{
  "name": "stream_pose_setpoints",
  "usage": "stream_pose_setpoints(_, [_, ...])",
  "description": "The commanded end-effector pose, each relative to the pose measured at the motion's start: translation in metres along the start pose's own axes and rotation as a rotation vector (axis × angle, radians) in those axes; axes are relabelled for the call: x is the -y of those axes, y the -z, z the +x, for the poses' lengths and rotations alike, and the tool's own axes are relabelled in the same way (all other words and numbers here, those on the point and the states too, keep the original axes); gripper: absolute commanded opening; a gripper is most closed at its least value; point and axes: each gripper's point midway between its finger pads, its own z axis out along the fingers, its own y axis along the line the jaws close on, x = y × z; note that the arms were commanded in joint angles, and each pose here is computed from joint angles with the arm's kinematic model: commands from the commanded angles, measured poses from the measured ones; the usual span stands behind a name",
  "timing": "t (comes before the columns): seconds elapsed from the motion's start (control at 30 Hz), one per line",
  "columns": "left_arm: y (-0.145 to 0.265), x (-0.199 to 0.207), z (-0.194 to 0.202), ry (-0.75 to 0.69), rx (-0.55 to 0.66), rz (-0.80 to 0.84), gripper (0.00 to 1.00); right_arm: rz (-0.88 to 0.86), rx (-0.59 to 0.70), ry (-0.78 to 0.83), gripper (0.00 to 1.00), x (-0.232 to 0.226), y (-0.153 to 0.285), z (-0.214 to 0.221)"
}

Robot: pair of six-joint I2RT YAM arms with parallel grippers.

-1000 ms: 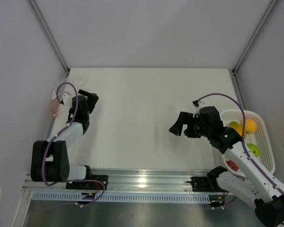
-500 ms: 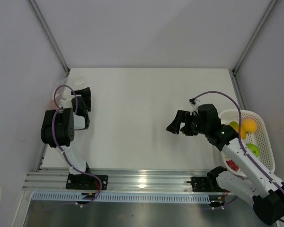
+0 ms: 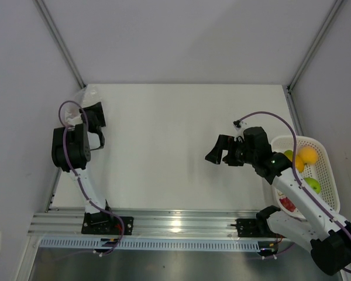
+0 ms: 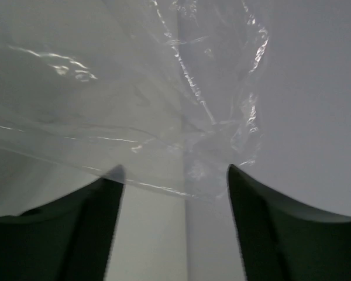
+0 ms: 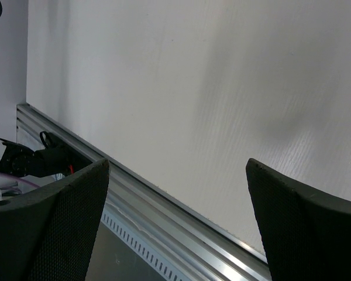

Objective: Place the food in the zip-top bag and seal the zipper
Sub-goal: Move the zipper food storage bag to the center of the board.

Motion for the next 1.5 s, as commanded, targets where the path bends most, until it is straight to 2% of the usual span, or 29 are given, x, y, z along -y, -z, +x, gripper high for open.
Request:
stream_pose_setpoints(0.0, [-0.011,0.007,-0.006,0.035,-0.01,0.028,0.66,-0.017,0.039,0.027,0.99,-0.005,-0.001,-0.015])
stream_pose_setpoints(0.13, [-0.02,0.003,-0.015,0.09,-0.054,0.053,0.22,-0.024,0.04,0.019,0.99,-0.007,-0.003,-0.016])
stream_pose_setpoints(0.17, [-0.021,-0.001,-0.019,0.094,-0.055,0.052,0.15,-0.025,0.041,0.019,0.99,-0.007,-0.003,-0.016])
stream_pose_setpoints(0.2, [-0.022,-0.004,-0.021,0.091,-0.056,0.051,0.02,-0.026,0.042,0.016,0.99,-0.007,-0.002,-0.016])
stream_pose_setpoints(0.23, [-0.022,-0.004,-0.028,0.086,-0.05,0.058,0.0,-0.028,0.04,0.016,0.99,-0.008,-0.002,-0.016])
stream_pose_setpoints(0.4, [-0.012,0.014,-0.014,-0.016,-0.173,0.13,0.01,-0.033,0.039,0.001,1.0,-0.008,-0.004,-0.014])
stream_pose_setpoints(0.57, [0.026,0.043,0.023,-0.034,-0.308,0.218,0.01,-0.027,0.043,-0.003,0.99,-0.006,-0.007,-0.011])
stream_pose_setpoints(0.6, [0.04,0.035,0.039,-0.054,-0.35,0.205,0.0,-0.014,0.043,-0.007,1.0,-0.003,-0.007,-0.01])
stream_pose_setpoints(0.67, [0.06,0.053,0.055,-0.083,-0.408,0.24,0.01,0.001,0.034,-0.012,0.99,0.0,-0.008,-0.008])
stream_pose_setpoints(0.8, [0.12,0.073,0.11,-0.181,-0.629,0.318,0.0,0.055,0.017,-0.018,1.0,0.008,-0.003,-0.006])
stream_pose_setpoints(0.87, [0.149,0.066,0.12,-0.214,-0.666,0.323,0.01,0.075,0.024,-0.016,0.99,0.008,0.002,-0.01])
stream_pose_setpoints(0.9, [0.169,0.082,0.12,-0.267,-0.668,0.371,0.01,0.085,0.009,-0.017,0.99,0.01,0.004,-0.007])
stream_pose_setpoints(0.93, [0.187,0.072,0.132,-0.299,-0.701,0.356,0.01,0.082,0.011,-0.015,0.99,0.007,0.007,-0.009])
stream_pose_setpoints(1.0, [0.209,0.077,0.135,-0.389,-0.71,0.398,0.01,0.078,0.006,-0.026,0.99,0.005,0.009,-0.009])
stream_pose_setpoints(1.03, [0.239,0.09,0.15,-0.417,-0.754,0.451,0.0,0.065,0.008,-0.026,0.99,0.003,0.01,-0.01])
stream_pose_setpoints(1.2, [0.318,0.066,0.173,-0.592,-0.868,0.521,0.01,0.008,0.009,-0.043,1.0,-0.01,0.013,-0.01])
stream_pose_setpoints(1.27, [0.344,0.069,0.172,-0.639,-0.891,0.582,0.0,-0.012,0.025,-0.053,1.0,-0.015,0.016,-0.013])
stream_pose_setpoints(1.3, [0.356,0.052,0.176,-0.65,-0.937,0.572,0.01,-0.019,0.02,-0.055,0.99,-0.017,0.017,-0.011])
stream_pose_setpoints(1.37, [0.377,0.051,0.174,-0.654,-0.968,0.616,0.01,-0.015,0.016,-0.057,0.99,-0.017,0.018,-0.009])
stream_pose_setpoints(1.4, [0.385,0.032,0.176,-0.664,-1.007,0.593,0.0,-0.001,0.02,-0.057,0.99,-0.014,0.018,-0.009])
stream_pose_setpoints(1.47, [0.4,0.017,0.176,-0.667,-1.046,0.595,0.01,0.021,0.016,-0.06,0.99,-0.01,0.019,-0.007])
